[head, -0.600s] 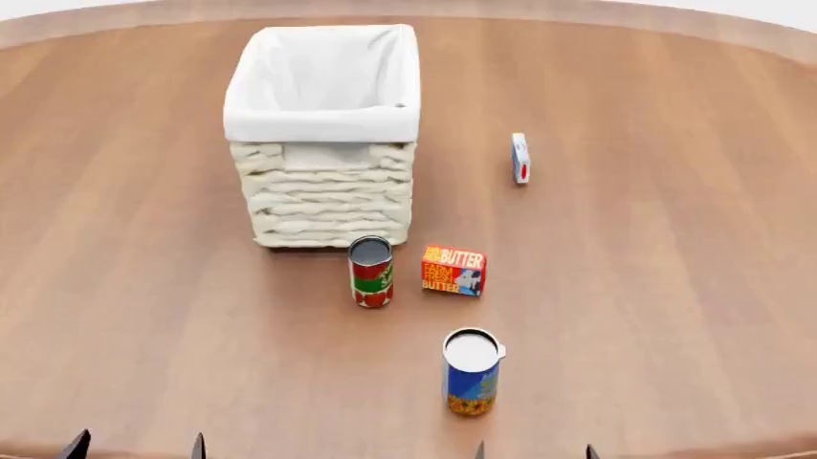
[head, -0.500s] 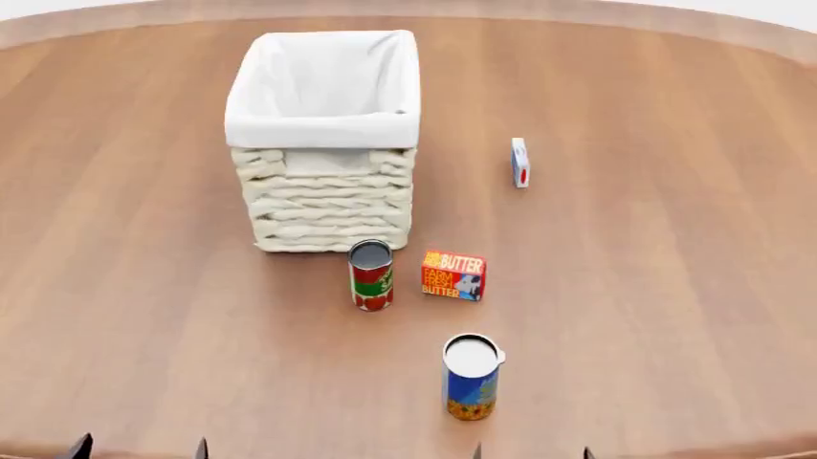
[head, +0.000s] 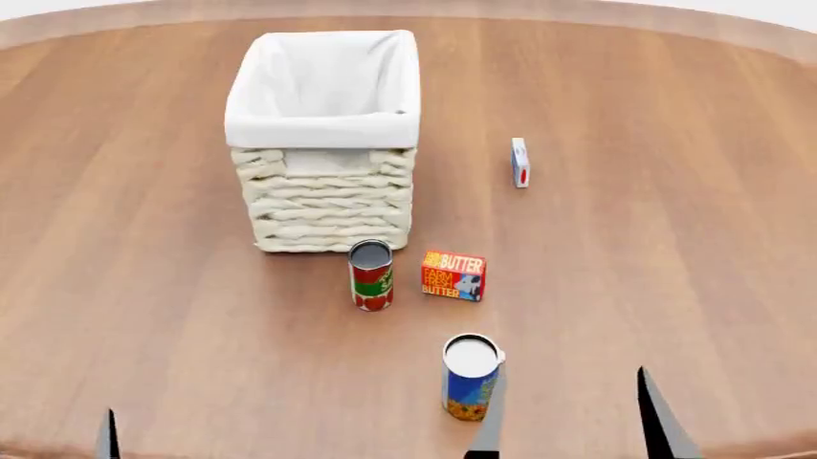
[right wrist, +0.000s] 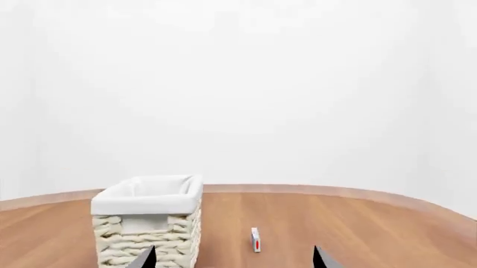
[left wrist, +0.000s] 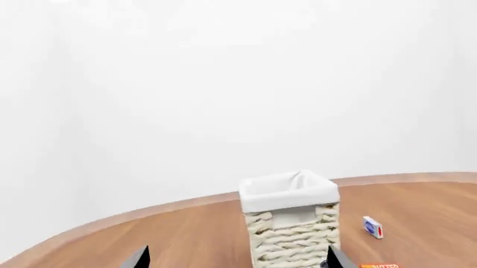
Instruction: Pick up the alphabet soup and put it in the basket.
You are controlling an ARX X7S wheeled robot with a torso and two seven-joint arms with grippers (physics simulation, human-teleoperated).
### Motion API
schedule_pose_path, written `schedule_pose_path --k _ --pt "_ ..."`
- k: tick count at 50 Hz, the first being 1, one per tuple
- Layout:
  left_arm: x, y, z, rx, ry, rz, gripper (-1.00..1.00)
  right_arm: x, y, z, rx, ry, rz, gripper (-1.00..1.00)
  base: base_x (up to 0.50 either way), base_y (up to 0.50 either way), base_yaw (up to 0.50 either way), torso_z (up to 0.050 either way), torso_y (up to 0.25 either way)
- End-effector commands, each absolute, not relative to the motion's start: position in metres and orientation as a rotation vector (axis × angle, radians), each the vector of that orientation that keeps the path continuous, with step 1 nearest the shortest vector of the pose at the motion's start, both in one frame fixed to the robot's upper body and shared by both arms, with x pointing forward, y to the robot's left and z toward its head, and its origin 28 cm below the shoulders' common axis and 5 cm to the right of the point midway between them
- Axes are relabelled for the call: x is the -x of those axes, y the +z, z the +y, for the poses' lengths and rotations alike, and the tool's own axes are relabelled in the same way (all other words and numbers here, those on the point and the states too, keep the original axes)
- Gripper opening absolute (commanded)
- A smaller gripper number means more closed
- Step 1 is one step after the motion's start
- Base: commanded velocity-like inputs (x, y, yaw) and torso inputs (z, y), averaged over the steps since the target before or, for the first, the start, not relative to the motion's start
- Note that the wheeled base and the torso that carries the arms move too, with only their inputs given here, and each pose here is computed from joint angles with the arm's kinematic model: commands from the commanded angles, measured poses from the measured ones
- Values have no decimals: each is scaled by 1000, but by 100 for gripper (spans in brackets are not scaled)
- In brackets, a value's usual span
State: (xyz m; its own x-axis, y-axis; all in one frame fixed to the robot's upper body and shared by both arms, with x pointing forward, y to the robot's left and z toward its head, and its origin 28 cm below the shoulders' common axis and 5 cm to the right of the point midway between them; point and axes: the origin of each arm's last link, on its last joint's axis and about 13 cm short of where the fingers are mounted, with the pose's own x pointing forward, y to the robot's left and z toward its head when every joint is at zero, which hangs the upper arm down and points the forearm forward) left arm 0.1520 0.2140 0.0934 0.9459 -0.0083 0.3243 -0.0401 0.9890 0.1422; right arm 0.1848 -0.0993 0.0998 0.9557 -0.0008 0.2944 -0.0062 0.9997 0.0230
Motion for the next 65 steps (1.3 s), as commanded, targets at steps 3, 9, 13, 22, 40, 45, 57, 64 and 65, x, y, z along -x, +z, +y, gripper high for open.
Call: schedule_pose_path --k 3,9,13,22,40,45,57,64,65 --pt "-120 128 215 -165 35 -464 100 -163 133 -101 -73 33 -388 100 0 0 0 0 0" --pt "-122 126 215 -158 26 -455 100 -165 132 -100 -72 35 -384 100 372 0 0 0 0" --pt "-122 126 215 -158 25 -453 100 -164 133 -101 -73 37 -384 100 500 0 0 0 0" --pt "-123 125 214 -159 21 -450 100 -163 134 -100 -73 43 -384 100 500 0 0 0 0" --pt "-122 126 211 -158 7 -445 100 -163 133 -99 -71 45 -370 100 500 0 0 0 0" --pt "-122 125 211 -160 7 -443 100 -163 134 -100 -71 43 -373 100 500 0 0 0 0" --pt "-124 123 210 -161 6 -431 100 -162 136 -102 -117 45 -401 100 403 0 0 0 1" --pt "-124 123 210 -167 6 -426 100 -164 133 -101 -92 36 -376 100 0 384 0 0 0" --pt "-124 123 210 -166 5 -426 100 -164 133 -101 -92 37 -376 100 0 500 0 0 0"
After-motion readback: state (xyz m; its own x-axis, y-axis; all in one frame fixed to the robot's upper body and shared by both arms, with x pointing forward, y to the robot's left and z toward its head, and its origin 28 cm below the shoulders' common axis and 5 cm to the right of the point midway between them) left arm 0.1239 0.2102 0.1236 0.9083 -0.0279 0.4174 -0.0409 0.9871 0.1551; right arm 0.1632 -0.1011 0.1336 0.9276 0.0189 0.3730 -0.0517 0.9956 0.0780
